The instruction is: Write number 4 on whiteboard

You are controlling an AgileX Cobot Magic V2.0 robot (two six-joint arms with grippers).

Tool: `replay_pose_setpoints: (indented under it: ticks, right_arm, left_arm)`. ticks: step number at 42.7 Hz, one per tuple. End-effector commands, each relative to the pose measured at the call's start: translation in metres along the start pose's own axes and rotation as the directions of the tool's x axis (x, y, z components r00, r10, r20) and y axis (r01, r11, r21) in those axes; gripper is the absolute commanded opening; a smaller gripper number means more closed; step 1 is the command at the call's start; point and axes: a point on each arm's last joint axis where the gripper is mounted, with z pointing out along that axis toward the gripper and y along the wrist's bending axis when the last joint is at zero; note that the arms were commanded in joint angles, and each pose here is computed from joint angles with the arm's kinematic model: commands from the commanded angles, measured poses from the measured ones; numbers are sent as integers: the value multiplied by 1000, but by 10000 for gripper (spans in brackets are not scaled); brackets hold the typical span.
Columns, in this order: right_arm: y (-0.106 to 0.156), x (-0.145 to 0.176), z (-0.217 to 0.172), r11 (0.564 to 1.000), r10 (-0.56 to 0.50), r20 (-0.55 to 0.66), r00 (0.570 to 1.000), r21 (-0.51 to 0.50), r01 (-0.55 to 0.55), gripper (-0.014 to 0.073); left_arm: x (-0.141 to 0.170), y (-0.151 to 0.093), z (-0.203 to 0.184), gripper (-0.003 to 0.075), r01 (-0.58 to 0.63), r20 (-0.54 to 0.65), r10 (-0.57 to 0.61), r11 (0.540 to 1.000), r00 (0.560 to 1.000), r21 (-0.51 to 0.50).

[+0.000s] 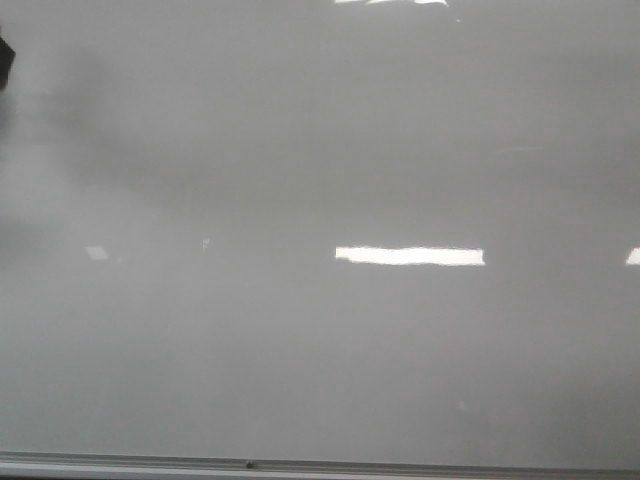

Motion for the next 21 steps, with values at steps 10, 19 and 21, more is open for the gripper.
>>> replay_pose_setpoints:
  ticks: [10, 19, 21]
  right_arm:
    - [4, -35, -5, 999, -23, -94, 995, -44, 19, 568]
    - [22, -48, 9, 967, -156, -159, 975, -225, 118, 568]
    - [27, -50, 13, 950, -206, -159, 966, -268, 159, 568]
  left_arm:
    - [-26, -39, -87, -4, -388, -50, 399, 910, 916, 146]
    - [-15, -75, -105, -4, -547, -50, 607, 747, 793, 379]
    - [-13, -84, -108, -4, -560, -28, 627, 714, 779, 420]
